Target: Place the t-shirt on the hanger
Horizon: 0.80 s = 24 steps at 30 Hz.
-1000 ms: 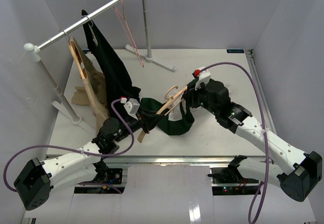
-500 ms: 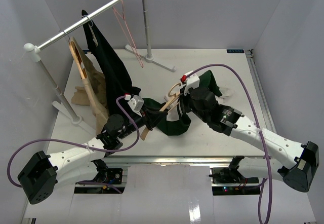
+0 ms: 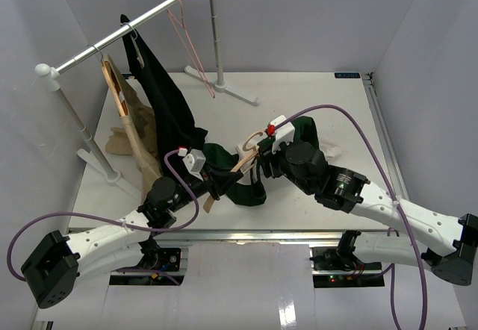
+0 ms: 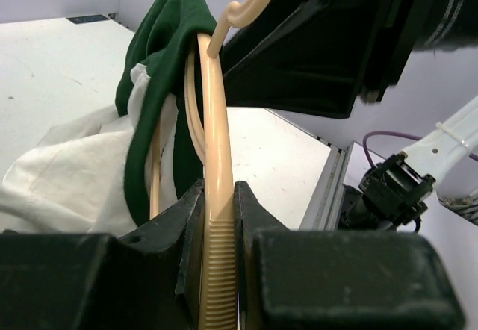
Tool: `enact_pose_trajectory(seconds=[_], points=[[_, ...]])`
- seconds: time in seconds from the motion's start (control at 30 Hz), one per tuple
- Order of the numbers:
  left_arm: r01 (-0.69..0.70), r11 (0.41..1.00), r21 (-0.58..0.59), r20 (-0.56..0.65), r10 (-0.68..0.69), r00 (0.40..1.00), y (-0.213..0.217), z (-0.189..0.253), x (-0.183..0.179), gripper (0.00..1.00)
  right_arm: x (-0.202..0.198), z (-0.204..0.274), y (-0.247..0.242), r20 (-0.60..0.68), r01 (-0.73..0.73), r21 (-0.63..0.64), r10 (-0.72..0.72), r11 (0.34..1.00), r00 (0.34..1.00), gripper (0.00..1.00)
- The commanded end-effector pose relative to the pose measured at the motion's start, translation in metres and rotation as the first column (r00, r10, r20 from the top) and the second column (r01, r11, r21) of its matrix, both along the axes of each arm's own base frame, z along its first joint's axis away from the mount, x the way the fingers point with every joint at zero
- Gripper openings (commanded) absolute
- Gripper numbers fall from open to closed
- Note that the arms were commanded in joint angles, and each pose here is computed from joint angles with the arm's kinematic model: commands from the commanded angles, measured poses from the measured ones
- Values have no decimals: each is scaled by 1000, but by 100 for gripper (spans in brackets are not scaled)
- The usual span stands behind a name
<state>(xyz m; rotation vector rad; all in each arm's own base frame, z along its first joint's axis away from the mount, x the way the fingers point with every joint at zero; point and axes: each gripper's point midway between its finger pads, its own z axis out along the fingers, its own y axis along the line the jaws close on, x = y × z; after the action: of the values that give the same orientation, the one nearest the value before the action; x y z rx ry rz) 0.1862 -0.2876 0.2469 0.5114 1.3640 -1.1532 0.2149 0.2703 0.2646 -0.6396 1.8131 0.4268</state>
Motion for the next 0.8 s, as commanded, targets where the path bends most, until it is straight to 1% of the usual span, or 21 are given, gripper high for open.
enact_pose_trajectory(seconds=[0.0, 0.1, 0.17, 0.2, 0.27, 0.33, 0.4, 0.43, 0.5, 0.6, 0.67, 0.77], points=[[20, 996, -91, 51, -15, 999, 9, 27, -11, 0, -8, 22, -13, 49, -25, 12, 25, 1000, 999, 58], [24, 995, -97, 43, -20, 999, 11, 30, -14, 0, -9, 44, -22, 105, -37, -14, 38, 999, 994, 72], [25, 994, -102, 48, -20, 999, 14, 34, -16, 0, -7, 59, -33, 174, -30, -31, 35, 999, 984, 77], [26, 994, -102, 49, -21, 999, 15, 35, -17, 0, -7, 64, -37, 204, -33, -43, 41, 999, 978, 79], [28, 995, -93, 50, -24, 998, 16, 35, -20, 0, -5, 74, -43, 273, -54, -106, 82, 993, 959, 81], [32, 996, -83, 51, -28, 998, 18, 34, -22, 0, -5, 73, -44, 321, -102, -202, 165, 974, 933, 82], [42, 997, -71, 53, -39, 998, 18, 34, -24, 0, -7, 68, -40, 350, -175, -298, 278, 938, 894, 82], [61, 996, -59, 53, -58, 997, 17, 33, -28, 0, -17, 63, -31, 346, -267, -335, 381, 904, 857, 82], [116, 992, -41, 64, -113, 992, 13, 35, -37, 0, -33, 55, -21, 333, -389, -393, 523, 833, 785, 81], [155, 987, -45, 80, -151, 985, 14, 34, -47, 0, -56, 62, -15, 307, -528, -395, 650, 752, 695, 82], [155, 987, -46, 99, -150, 984, 18, 32, -50, 0, -63, 64, -15, 268, -582, -392, 694, 712, 669, 82], [193, 980, -37, 139, -187, 973, 19, 33, -59, 0, -60, 63, -17, 192, -615, -382, 710, 690, 677, 82]])
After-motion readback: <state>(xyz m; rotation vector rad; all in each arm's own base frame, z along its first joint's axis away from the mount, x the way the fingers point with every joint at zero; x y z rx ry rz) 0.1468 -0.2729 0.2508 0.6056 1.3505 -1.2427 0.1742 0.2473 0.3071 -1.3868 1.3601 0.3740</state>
